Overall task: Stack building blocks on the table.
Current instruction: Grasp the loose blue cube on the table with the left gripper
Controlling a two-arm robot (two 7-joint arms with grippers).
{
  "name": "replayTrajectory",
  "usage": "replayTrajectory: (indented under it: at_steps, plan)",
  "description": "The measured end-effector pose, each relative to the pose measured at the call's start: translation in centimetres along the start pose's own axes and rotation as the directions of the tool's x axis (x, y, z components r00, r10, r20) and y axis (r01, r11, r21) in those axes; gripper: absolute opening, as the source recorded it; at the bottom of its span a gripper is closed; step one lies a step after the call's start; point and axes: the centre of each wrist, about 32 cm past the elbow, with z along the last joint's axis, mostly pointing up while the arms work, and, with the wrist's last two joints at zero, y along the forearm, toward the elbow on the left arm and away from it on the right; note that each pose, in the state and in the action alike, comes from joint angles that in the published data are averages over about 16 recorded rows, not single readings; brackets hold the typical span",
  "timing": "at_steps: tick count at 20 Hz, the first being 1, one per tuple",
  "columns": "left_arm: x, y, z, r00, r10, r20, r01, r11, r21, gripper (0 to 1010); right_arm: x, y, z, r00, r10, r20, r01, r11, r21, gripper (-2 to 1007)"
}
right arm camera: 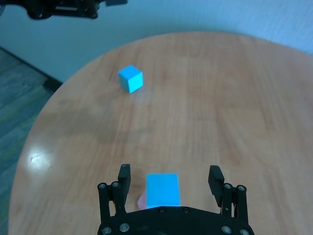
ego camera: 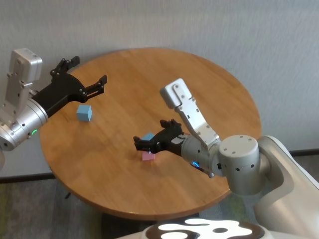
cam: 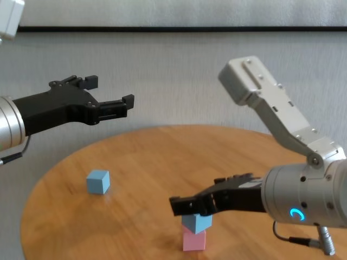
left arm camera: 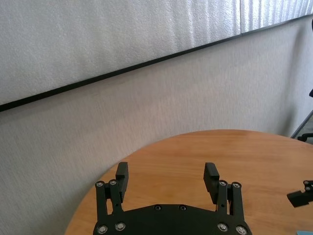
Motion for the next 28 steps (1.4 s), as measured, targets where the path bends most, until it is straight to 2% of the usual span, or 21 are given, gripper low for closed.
replayTrajectory:
  at_steps: [3, 6, 8, 11, 16, 19, 25, 28]
  plan:
    - [0.00, 0.0, 0.00, 1.000, 0.000, 0.000, 0.000, 1.0000, 0.000, 1000, 0.21, -0.17, -0.21, 0.9996, -0.028, 0.007, 0.027, 0.9983, 0.052, 1006]
    - [0.00, 0.0, 0.00, 1.000, 0.000, 0.000, 0.000, 1.0000, 0.000, 1000, 0.40, -0.29, -0.50, 0.9976, -0.065, 0.022, 0.062, 0.9919, 0.111, 1006]
    - [0.00, 0.0, 0.00, 1.000, 0.000, 0.000, 0.000, 1.0000, 0.000, 1000, 0.53, -0.36, -0.68, 0.9950, -0.094, 0.035, 0.088, 0.9843, 0.153, 1006]
    - [0.00, 0.0, 0.00, 1.000, 0.000, 0.000, 0.000, 1.0000, 0.000, 1000, 0.71, -0.45, -0.95, 0.9889, -0.138, 0.055, 0.123, 0.9686, 0.216, 1005]
    - [0.00, 0.0, 0.00, 1.000, 0.000, 0.000, 0.000, 1.0000, 0.000, 1000, 0.94, -0.59, -1.36, 0.9750, -0.204, 0.088, 0.169, 0.9374, 0.305, 1005]
    - [0.00, 0.0, 0.00, 1.000, 0.000, 0.000, 0.000, 1.0000, 0.000, 1000, 1.15, -0.62, -1.51, 0.9649, -0.244, 0.096, 0.197, 0.9159, 0.350, 1005]
    - [0.00, 0.0, 0.00, 1.000, 0.000, 0.000, 0.000, 1.0000, 0.000, 1000, 1.60, -0.52, -1.70, 0.9433, -0.319, 0.091, 0.252, 0.8676, 0.428, 1005]
    - [0.00, 0.0, 0.00, 1.000, 0.000, 0.000, 0.000, 1.0000, 0.000, 1000, 1.76, -0.44, -1.79, 0.9335, -0.348, 0.086, 0.271, 0.8414, 0.468, 1005]
